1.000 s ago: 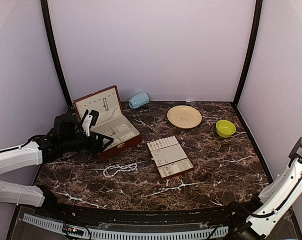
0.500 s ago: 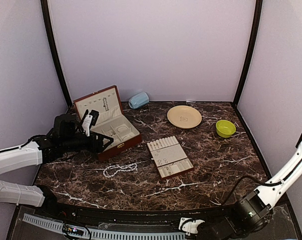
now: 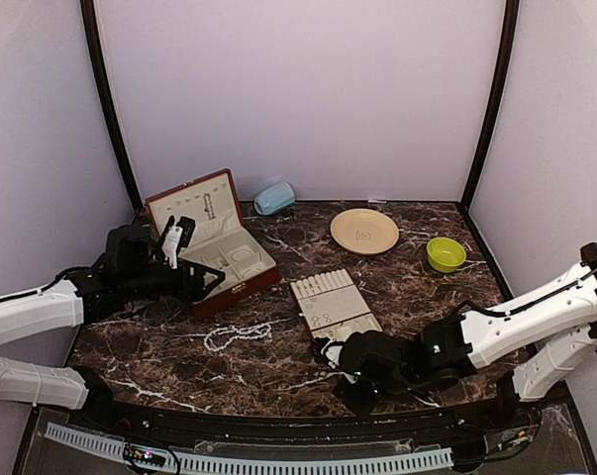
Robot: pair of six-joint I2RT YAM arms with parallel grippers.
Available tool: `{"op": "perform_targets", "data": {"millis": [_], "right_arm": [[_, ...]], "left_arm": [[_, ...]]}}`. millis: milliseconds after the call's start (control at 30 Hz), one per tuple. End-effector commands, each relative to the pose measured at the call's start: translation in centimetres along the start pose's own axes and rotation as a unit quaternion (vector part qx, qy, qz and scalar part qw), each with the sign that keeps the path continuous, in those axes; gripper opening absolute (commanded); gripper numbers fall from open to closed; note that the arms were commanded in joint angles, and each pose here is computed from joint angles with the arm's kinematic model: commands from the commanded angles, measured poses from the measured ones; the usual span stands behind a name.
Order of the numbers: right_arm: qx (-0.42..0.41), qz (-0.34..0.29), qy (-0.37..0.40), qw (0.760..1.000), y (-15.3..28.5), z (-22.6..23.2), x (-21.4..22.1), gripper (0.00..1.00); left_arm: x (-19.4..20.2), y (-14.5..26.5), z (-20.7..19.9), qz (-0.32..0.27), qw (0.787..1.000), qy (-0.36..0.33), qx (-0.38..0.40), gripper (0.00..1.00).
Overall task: Organize the mixed jewelry
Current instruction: Place the earring at the center of the board.
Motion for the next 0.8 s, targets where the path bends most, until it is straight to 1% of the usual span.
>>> {"op": "perform_targets", "data": {"millis": [0,33,67,133,200,233,433,567,767], "right_arm": [[-0.027,-0.032,-0.012,0.999,-1.7,0.5,-4.4,0.00],[-0.026,-0.036,-0.017,0.999,-2.2,0.3,-5.2,0.00],[-0.030,-0.040,-0.023,0.998,-2.6,0.4,-6.1,0.00],[-0.033,-0.046,-0.036,0.998,-3.4,0.1,-7.5,0.00],[-0.034,-0.046,-0.048,0.997,-4.4,-0.5,-8.7,0.00],[-0.036,-0.048,-0.050,0.997,-4.7,-0.6,-9.3,0.00],[-0.029,-0.046,-0.040,0.998,-7.5,0.1,-12.4,0.00],[-0.035,-0.038,-0.046,0.998,-9.0,0.1,-13.7,0.00],[-0.010,-0.009,-0.043,0.999,-11.1,-0.3,-13.6,0.00]], "left_arm": [[0.1,0.3,0.2,-0.040,0.999,0.018,0.000,0.67],[0.1,0.2,0.1,-0.051,0.999,0.018,0.007,0.67],[0.7,0.0,0.1,-0.048,0.999,0.019,0.011,0.67],[1.3,-0.3,-0.1,-0.047,0.998,0.016,0.031,0.63],[2.1,-0.5,-0.3,-0.047,0.997,0.016,0.051,0.62],[2.0,-0.5,-0.3,-0.058,0.997,0.013,0.055,0.62],[3.5,-0.7,0.2,-0.045,0.998,0.008,0.036,0.62],[4.1,-0.8,0.3,-0.031,0.999,0.007,0.032,0.62],[5.5,-1.6,0.5,0.000,0.999,0.013,0.036,0.62]]}}
Point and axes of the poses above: each gripper's point midway between its finger pads, its own y axis back along the fingers, its own z axis along the line the jaws close on, x = y × z, the point moved 9 cm from there along y, back along the fingers, and after that the axes turned 9 degrees about -y, right-handed, at the moved point
